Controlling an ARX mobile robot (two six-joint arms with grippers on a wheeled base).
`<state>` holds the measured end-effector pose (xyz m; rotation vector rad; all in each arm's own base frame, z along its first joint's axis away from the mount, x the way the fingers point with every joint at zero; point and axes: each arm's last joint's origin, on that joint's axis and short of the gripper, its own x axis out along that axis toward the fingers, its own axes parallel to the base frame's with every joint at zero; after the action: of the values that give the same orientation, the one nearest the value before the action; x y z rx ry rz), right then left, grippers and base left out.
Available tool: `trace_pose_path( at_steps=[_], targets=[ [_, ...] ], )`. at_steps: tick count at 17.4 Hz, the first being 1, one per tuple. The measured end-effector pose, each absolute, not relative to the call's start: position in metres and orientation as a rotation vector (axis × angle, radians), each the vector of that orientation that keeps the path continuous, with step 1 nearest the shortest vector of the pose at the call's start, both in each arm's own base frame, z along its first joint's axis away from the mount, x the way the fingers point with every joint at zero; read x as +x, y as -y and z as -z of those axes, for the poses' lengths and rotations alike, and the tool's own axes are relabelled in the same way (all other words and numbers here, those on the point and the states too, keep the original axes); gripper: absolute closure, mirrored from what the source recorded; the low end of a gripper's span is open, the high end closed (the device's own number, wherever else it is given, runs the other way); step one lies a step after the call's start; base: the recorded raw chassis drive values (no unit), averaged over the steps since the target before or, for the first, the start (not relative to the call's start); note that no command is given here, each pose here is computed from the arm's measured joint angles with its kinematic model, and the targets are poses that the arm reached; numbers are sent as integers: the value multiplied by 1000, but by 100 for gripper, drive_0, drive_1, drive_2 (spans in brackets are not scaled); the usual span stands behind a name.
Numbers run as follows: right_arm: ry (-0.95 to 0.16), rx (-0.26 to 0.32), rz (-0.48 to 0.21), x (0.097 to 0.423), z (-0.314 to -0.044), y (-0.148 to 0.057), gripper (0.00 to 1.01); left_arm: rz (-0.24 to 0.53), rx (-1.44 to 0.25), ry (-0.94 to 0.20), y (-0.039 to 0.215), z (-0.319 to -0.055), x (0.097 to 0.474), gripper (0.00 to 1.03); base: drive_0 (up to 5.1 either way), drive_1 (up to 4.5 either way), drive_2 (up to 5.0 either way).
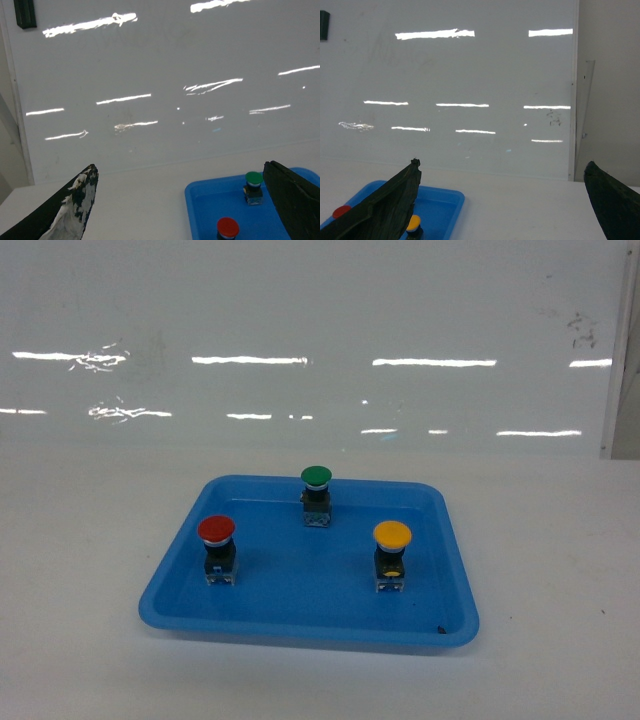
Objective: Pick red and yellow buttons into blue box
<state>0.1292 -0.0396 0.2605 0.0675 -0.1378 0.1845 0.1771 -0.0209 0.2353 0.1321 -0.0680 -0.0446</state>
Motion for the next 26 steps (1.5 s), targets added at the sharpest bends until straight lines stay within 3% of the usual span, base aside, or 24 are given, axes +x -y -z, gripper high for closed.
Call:
trace_pose_path(
  at_steps=[3,6,11,14,18,21,26],
  targets=[
    [109,42,-200,152,-252,31,3,53,133,65,25,-239,197,5,0,0,0],
    [19,15,-252,172,-237,17,3,39,166,-27,28,-230,209,5,0,0,0],
    [47,-19,-245,173,-239,17,3,40,167,-12,28,-232,208,5,0,0,0],
    [9,-39,-243,199,-224,9,3,40,167,-13,28,-232,208,5,0,0,0],
    [-21,-60,-356,229,-218,-14,3,40,168,-12,28,-232,208,5,0,0,0],
    [-136,-81,-449,243,-193,-33,3,40,168,-12,28,-232,208,5,0,0,0],
    [-145,-102,-425,245,-190,-33,3,40,168,-12,28,-232,208,5,0,0,0]
  ],
)
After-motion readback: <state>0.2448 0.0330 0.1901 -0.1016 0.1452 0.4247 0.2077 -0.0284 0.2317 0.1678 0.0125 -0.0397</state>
